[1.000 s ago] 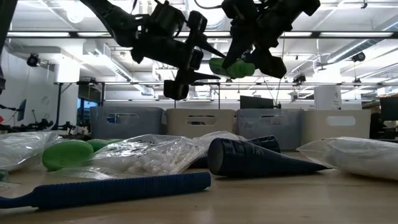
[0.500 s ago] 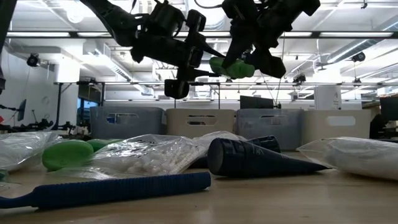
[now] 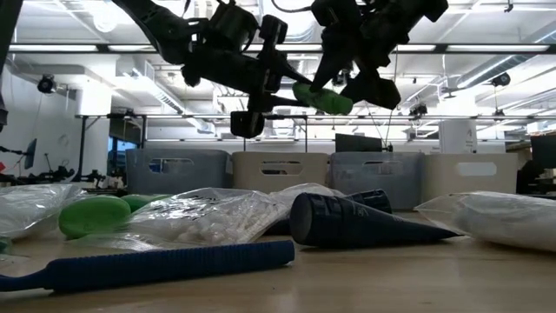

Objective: Pick & Place Travel size toiletries
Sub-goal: Put the right shampoo into the left black bin

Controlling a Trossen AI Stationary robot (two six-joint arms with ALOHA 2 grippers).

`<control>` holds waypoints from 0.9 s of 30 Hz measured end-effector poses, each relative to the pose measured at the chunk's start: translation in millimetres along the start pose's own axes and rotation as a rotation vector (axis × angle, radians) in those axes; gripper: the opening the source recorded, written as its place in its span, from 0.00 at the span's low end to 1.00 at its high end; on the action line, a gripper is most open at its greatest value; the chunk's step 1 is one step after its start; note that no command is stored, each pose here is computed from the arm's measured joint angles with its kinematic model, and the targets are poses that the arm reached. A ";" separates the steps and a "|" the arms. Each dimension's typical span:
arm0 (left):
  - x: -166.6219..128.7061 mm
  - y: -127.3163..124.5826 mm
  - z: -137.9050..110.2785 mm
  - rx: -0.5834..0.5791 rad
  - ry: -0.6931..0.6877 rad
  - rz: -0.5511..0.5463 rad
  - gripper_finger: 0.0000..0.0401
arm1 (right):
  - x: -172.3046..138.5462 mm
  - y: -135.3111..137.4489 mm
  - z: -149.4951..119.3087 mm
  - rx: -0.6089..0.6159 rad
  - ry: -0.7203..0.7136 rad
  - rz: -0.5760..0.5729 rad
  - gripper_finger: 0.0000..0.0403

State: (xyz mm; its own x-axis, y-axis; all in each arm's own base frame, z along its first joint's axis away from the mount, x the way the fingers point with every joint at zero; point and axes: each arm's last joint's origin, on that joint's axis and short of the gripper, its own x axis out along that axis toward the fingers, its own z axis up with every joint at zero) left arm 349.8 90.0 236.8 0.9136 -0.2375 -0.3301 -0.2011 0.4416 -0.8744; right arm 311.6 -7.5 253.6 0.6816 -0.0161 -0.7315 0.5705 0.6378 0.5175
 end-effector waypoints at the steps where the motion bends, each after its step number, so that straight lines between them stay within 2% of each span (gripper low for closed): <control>1: -0.2 1.0 -0.1 0.002 -0.001 0.011 0.33 | -1.4 -0.2 -0.5 0.001 0.004 -0.004 0.55; 10: -7.5 9.9 -0.5 0.038 -0.016 0.146 0.32 | -23.9 0.0 -0.7 -0.005 -0.032 -0.013 0.73; 17: -44.7 -19.8 7.6 0.131 -0.127 0.136 0.31 | -57.5 0.1 3.7 0.005 -0.182 -0.032 0.81; 20: -71.9 -32.4 3.9 0.194 -0.192 0.244 0.31 | -70.7 -0.3 5.1 0.011 -0.238 -0.034 0.83; 23: -103.4 -41.9 -5.0 0.257 -0.263 0.418 0.31 | -76.7 -2.0 5.1 0.019 -0.253 -0.042 0.84; 27: -140.2 -49.0 -20.5 0.283 -0.317 0.619 0.31 | -76.1 -2.8 5.1 0.018 -0.260 -0.058 0.84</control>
State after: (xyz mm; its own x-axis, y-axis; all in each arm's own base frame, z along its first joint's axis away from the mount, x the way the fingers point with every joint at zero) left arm 224.3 83.9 318.6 0.7297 0.3679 -0.5763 -0.6516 0.6295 -0.4233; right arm 260.4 -12.1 310.1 0.7410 -0.2516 -0.6226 0.6186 0.6165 0.4870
